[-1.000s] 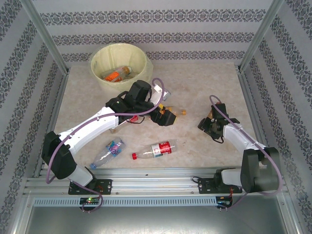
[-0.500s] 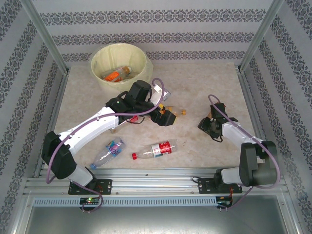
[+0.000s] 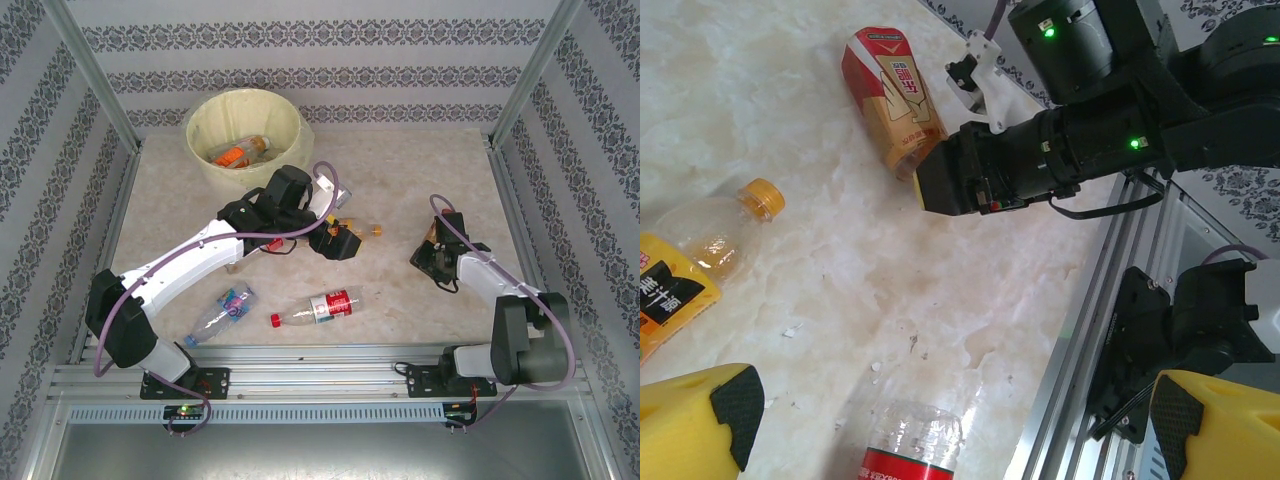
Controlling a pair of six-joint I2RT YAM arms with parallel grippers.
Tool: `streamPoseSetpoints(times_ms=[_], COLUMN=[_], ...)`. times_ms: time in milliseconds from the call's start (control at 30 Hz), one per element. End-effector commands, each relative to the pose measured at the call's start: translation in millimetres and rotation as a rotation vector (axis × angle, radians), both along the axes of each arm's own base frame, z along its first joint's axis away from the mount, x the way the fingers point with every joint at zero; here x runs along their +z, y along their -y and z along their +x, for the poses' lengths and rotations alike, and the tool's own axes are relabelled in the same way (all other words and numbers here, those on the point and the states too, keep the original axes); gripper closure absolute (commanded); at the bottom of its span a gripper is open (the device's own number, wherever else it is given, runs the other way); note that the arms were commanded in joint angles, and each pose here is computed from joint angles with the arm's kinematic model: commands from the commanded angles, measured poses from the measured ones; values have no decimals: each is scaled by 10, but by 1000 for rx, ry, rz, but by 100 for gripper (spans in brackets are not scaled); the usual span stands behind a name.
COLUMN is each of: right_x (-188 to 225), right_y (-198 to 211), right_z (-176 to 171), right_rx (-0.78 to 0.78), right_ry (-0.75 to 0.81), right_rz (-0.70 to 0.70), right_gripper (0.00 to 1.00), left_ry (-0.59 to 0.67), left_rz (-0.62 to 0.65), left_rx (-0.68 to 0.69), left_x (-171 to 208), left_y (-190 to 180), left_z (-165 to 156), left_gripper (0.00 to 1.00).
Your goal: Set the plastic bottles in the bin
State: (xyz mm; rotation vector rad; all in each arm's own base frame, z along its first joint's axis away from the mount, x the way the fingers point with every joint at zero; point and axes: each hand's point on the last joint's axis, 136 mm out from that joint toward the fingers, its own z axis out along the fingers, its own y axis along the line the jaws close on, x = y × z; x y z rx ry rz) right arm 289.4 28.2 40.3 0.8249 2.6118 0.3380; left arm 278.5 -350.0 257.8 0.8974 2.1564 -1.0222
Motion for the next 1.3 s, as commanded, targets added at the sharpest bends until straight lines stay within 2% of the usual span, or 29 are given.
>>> streamPoseSetpoints(times_ms=[0,233,433,567,700,900,1267], right_x=[105,377,747,1088,1419,1842,2049], right_y=[51,-57,-290,-512,-754,-1042,-1364], right_z=[-38,-93,-149,-195,-285,-482,-635], right_rx=[6,71,168,271,385,530,667], right_ry=[28,122,288,412,528,660,717], right_rz=[-20,3,80,151,226,304,332], right_gripper=[66,67,68,68,68,69,69], left_ry=[33,25,-6,-42,-83,-146,-135], left_rz=[-4,-13,-67,-129,-254,-390,-380], left_rx=[-22,-12,9,55,106,121,195], left_x=[116,141,284,324,363,445,486], left_y=[36,40,110,167,299,512,497], left_z=[-49,-36,5,74,213,377,516], left_gripper=[0,0,0,0,0,0,0])
